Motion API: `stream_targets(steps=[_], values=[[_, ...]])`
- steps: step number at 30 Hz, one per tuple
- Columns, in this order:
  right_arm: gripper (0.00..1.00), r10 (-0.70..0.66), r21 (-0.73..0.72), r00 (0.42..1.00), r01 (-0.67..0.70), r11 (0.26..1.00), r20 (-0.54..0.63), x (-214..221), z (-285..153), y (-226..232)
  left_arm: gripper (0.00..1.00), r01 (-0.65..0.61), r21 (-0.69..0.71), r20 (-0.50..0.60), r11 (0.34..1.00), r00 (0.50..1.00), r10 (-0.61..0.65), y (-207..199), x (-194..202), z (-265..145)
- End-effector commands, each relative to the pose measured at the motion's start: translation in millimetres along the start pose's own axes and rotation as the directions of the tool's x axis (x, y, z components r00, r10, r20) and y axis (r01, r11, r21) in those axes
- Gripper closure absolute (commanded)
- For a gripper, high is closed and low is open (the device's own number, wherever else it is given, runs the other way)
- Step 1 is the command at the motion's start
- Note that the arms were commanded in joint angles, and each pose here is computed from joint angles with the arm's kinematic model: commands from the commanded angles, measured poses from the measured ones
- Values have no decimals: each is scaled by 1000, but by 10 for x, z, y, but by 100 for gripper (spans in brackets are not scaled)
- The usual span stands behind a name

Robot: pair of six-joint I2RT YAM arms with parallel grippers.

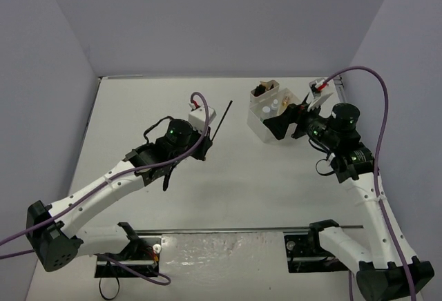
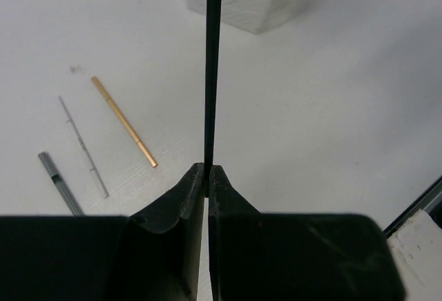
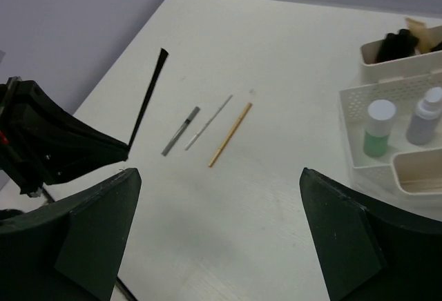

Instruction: Organize the makeup

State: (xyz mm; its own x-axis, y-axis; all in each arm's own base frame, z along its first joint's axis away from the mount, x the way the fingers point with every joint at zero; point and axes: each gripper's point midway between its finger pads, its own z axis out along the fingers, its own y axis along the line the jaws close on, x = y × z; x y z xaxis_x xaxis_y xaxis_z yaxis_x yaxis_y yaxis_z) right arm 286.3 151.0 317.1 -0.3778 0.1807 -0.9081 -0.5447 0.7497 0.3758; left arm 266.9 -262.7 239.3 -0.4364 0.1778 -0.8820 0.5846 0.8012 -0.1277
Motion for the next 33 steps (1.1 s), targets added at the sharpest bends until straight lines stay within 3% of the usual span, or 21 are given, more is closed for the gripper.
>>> stream_targets(steps=[1, 14, 28, 33], values=[[4, -27, -220, 999, 33, 975, 34, -249, 115, 556, 100, -152, 120, 225, 981, 967, 122, -390, -588, -177], [20, 2, -327, 1000, -4, 945, -6, -210, 275, 784, 100, -268, 213, 296, 940, 934, 200, -818, -728, -258], [65, 11, -341, 999, -26, 940, -45, -91, 368, 782, 100, -292, 209, 289, 933, 930, 226, -846, -728, -206], [90, 4, -332, 999, -17, 943, -40, -88, 377, 761, 100, -287, 196, 269, 938, 935, 230, -816, -684, -166]])
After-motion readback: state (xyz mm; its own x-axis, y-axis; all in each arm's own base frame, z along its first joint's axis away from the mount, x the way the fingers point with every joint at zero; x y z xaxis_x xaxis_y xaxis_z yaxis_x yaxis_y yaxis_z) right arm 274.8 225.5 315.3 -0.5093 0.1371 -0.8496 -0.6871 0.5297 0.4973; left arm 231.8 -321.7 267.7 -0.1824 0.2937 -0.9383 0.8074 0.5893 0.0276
